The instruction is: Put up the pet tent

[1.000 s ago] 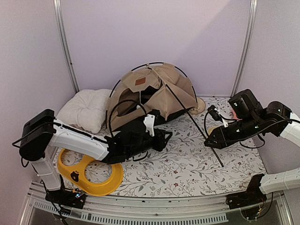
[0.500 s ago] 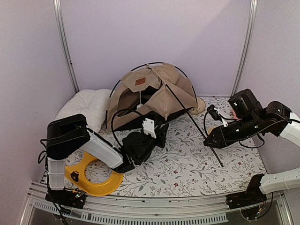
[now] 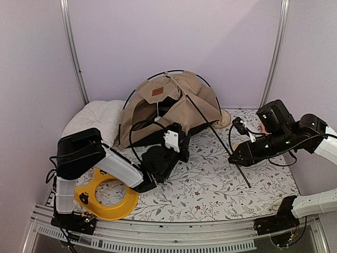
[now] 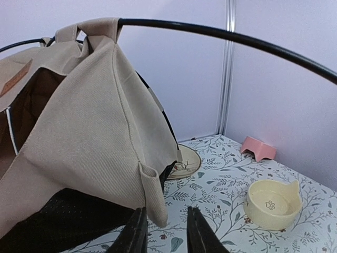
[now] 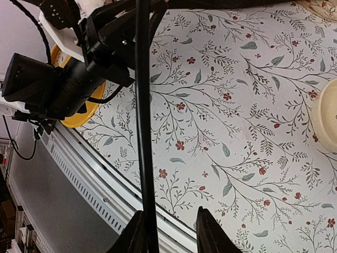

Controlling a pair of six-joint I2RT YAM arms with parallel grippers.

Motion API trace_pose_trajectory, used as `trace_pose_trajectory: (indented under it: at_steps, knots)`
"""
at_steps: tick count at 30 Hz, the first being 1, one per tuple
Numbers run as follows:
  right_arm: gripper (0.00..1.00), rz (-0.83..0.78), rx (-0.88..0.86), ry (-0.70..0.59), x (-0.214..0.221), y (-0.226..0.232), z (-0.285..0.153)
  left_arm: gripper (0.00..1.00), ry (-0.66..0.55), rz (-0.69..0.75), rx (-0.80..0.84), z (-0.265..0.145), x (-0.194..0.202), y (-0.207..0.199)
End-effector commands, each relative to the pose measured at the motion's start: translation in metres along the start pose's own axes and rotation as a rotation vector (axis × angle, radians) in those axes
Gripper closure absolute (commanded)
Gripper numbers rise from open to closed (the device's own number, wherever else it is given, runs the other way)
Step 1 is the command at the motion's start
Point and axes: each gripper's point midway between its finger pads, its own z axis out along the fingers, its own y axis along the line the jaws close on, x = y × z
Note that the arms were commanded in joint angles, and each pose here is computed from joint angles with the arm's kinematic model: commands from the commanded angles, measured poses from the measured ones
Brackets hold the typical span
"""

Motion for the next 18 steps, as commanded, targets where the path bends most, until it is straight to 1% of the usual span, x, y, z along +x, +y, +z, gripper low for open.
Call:
trace_pose_trajectory:
  at_steps: [1,6,16,18]
  knots:
    - [0.67,-0.024,-0.020,-0.036,-0.009,0.007,-0.005,0.72,0.040,0.013,-0.035,0.007,0.016,0.006]
    - [0.67,-0.023,-0.020,-0.033,-0.008,0.006,-0.006,0.70,0.051,-0.004,-0.039,0.011,0.022,0.008]
    - [0.67,-0.018,-0.021,-0.035,-0.008,0.007,-0.007,0.74,0.042,-0.010,-0.053,0.017,0.016,0.011]
    - [0.67,-0.019,-0.021,-0.035,-0.008,0.007,-0.007,0.76,0.042,-0.010,-0.058,0.018,0.016,0.013]
